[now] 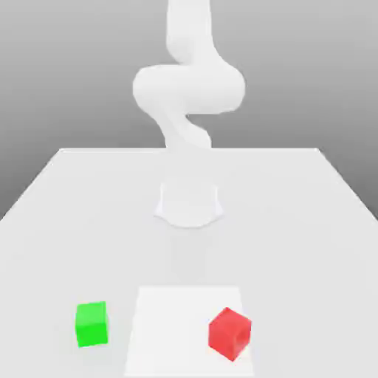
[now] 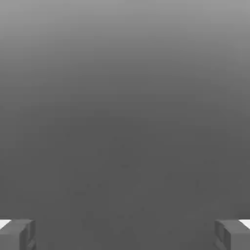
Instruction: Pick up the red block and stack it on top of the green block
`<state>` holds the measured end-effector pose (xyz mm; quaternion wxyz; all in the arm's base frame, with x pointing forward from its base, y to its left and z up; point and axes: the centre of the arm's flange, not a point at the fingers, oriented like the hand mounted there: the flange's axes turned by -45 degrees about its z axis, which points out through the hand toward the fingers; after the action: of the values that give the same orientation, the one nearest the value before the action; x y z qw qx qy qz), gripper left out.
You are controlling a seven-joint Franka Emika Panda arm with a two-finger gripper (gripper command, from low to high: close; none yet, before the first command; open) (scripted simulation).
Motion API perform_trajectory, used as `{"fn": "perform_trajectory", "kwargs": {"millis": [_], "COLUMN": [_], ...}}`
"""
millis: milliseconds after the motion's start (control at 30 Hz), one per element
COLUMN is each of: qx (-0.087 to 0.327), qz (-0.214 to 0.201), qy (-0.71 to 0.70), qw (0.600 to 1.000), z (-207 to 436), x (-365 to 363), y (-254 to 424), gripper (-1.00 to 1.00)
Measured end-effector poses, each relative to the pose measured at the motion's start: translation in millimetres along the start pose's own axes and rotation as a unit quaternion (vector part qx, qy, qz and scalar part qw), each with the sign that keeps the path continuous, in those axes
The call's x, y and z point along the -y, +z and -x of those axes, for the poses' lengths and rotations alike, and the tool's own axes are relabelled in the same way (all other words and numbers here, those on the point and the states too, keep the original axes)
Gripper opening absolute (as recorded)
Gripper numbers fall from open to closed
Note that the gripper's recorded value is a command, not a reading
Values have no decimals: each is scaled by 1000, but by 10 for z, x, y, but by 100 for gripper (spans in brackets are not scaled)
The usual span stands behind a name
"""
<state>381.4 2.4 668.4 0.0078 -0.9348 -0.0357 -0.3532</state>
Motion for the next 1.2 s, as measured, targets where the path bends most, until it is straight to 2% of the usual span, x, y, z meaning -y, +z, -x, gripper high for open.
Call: {"fn": "perform_trajectory", "kwargs": {"millis": [167, 367, 733, 933, 967, 1200], "qx": [77, 162, 305, 323, 323, 324], "qz": [-40, -82, -137, -142, -142, -143], "qy": [-78, -171, -343, -364, -364, -364], "qw": [993, 969, 878, 862, 862, 861], "z": [207, 739, 2305, 2887, 2949, 2953], "x": [106, 325, 651, 656, 656, 656], "y": [1097, 2242, 3723, 4261, 4320, 4322], "gripper": [0, 0, 0, 0, -100, -100]}}
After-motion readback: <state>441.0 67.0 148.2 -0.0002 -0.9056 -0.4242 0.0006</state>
